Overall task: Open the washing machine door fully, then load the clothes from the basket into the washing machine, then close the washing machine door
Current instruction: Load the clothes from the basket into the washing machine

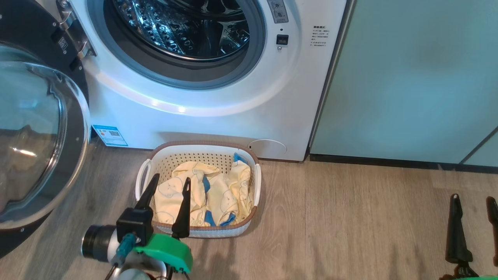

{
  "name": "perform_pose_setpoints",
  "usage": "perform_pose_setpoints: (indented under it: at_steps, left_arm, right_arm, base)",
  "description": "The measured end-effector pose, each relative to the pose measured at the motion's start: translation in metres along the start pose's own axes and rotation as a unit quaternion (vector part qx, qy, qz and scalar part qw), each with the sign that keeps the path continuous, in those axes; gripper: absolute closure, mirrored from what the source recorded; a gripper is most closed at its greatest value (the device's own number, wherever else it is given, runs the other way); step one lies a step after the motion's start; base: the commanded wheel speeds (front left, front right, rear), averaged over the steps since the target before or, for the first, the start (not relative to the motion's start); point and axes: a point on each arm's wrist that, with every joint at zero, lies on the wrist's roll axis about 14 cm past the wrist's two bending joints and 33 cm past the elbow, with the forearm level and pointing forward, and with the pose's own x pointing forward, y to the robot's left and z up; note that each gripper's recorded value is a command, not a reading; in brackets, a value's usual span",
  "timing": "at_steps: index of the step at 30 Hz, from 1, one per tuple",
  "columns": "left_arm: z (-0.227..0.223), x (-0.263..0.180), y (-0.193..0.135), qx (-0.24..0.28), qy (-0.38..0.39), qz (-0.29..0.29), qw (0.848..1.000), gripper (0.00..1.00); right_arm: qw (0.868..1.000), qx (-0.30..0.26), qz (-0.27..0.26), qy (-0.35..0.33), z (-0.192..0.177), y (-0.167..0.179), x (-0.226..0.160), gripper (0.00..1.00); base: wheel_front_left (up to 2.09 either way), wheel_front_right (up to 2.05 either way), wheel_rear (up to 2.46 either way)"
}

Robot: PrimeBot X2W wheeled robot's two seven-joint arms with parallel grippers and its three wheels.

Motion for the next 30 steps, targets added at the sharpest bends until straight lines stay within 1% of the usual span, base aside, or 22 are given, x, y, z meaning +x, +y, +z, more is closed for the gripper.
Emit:
perform_pose_setpoints:
  at_steps: [30]
  left_arm:
    - [-0.01,0.005,-0.0021,0.003,0.014,0.0,1.0,0.0]
  right_arm:
    - [1.0,0.004,-0.003,0.012,-0.0079,-0.001,0.0019,0.0]
  base:
    - [0.0,0.0,0.0]
